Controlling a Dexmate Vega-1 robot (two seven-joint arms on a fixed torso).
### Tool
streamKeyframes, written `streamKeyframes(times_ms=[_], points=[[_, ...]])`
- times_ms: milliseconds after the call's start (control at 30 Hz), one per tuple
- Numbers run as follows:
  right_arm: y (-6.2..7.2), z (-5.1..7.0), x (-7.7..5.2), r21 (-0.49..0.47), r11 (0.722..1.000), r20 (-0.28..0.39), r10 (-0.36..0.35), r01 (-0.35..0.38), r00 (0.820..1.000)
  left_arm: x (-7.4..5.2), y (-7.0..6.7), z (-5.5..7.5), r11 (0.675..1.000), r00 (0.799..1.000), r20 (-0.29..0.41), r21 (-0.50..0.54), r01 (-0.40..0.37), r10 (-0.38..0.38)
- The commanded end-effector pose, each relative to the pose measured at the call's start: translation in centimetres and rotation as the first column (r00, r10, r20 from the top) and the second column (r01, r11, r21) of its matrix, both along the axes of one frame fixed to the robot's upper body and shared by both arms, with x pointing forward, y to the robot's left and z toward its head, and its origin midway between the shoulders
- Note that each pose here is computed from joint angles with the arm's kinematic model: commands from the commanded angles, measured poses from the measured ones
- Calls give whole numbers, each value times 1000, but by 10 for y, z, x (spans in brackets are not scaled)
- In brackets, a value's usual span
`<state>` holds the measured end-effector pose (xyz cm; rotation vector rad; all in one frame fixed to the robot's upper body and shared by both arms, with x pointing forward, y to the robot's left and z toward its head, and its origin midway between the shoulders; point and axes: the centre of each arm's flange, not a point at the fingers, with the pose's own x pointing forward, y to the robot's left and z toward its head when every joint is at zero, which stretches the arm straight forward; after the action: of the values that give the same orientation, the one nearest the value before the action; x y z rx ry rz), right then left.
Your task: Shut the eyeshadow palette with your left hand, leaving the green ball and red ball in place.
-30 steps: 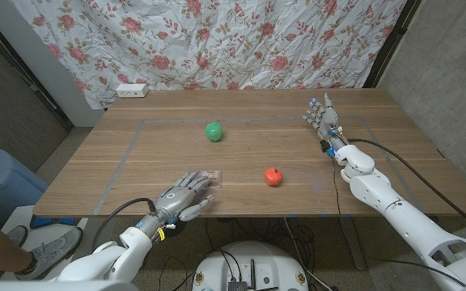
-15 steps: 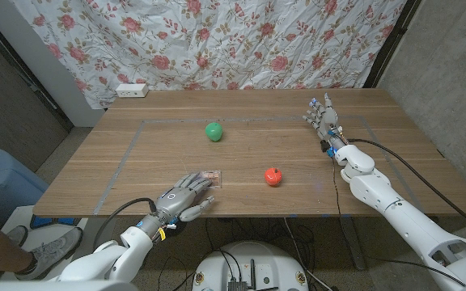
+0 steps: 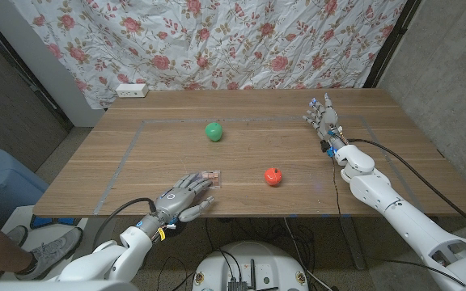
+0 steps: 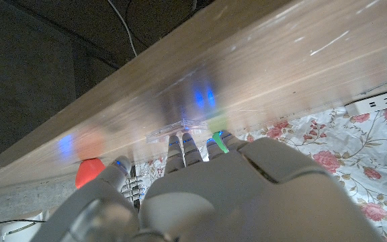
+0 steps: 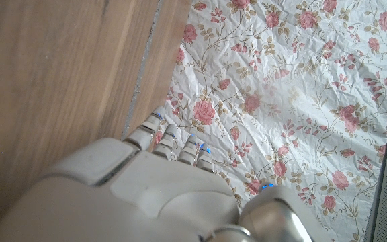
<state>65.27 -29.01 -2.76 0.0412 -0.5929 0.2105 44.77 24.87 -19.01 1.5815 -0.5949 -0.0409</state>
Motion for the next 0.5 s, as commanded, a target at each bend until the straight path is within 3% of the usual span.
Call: streamKeyframes(times_ms=[33,500], points=[[0,0,0,2,1000,0,-3,3,1000,-1,1,2,1000,1000,6,3,1,-1],[0,0,0,2,1000,0,-3,3,1000,-3,0,12,1000,999,34,-1,20,-20]])
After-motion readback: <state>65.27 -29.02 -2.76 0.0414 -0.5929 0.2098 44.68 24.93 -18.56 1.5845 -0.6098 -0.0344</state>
